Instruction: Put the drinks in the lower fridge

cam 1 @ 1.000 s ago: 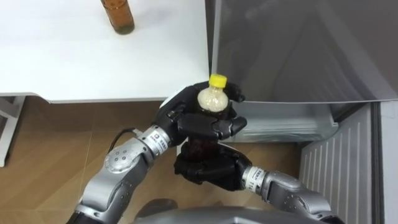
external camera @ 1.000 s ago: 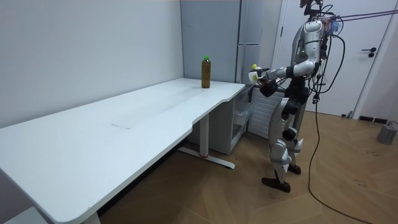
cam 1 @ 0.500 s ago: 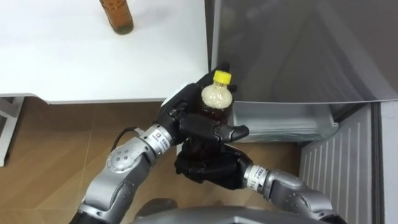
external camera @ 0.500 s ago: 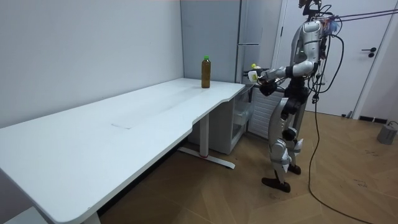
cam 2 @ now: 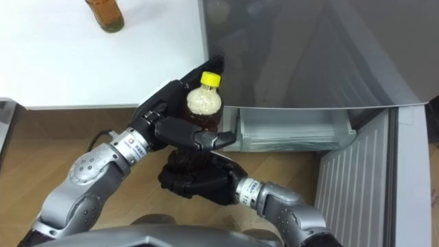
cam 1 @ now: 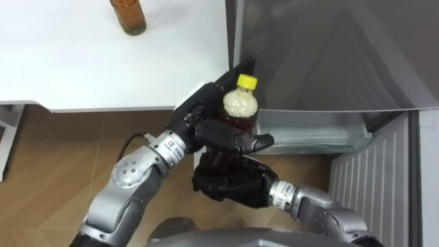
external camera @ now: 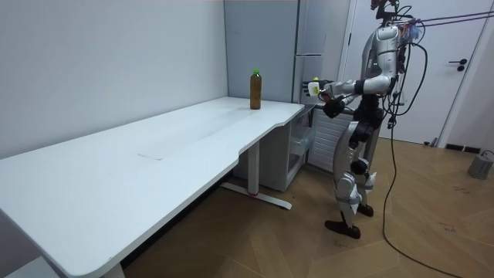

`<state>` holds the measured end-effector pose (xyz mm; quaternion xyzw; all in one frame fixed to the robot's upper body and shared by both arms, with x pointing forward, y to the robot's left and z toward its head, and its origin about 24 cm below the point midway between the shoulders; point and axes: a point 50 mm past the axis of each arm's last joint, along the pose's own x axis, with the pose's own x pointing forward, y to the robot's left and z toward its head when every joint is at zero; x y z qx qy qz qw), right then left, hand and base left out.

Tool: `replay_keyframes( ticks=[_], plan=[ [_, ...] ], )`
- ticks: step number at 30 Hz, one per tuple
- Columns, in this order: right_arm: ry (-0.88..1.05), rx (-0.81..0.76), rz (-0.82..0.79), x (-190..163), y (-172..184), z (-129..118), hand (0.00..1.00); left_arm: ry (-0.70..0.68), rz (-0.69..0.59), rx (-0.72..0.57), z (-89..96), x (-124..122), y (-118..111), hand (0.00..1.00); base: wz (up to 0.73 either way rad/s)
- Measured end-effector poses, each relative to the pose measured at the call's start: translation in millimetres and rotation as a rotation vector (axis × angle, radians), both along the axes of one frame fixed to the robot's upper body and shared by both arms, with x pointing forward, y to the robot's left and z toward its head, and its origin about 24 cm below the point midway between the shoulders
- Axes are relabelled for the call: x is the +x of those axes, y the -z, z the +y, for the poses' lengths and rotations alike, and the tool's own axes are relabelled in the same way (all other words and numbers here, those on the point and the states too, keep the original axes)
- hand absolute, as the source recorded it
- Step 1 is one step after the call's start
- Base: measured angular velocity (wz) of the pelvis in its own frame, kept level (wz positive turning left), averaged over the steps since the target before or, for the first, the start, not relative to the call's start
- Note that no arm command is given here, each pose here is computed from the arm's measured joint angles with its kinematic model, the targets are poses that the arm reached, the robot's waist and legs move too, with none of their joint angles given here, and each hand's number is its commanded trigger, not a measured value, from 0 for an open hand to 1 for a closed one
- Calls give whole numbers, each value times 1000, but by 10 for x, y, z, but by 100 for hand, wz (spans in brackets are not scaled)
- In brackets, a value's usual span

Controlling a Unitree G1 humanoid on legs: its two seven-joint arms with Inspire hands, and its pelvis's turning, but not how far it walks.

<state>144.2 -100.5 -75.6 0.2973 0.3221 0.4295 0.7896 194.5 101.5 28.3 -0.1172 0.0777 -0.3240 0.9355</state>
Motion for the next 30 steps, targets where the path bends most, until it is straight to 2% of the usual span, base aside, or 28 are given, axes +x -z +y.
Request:
replay_keyframes(
  ticks=[4, 10, 17, 20, 23, 30],
  plan=[
    [-16, 19, 0, -24, 2, -7, 100, -6, -84, -19, 26, 29, -192, 0, 4],
    [-21, 32, 15, -83, 19, -26, 100, -10, -319, -94, 41, 57, -681, 0, 0],
    [20, 22, 4, -38, 10, -117, 100, -105, -412, -97, 176, 173, -852, 0, 0],
    [53, 15, 5, -36, 15, -181, 100, -155, -482, -105, 247, 155, -1001, 0, 0],
    [76, -7, 13, -80, 40, -247, 100, -263, -579, -120, 404, 139, -1164, 0, 0],
    [152, -68, 61, -319, 136, -445, 100, -535, -702, -86, 841, 88, -1379, 0, 0]
  ],
)
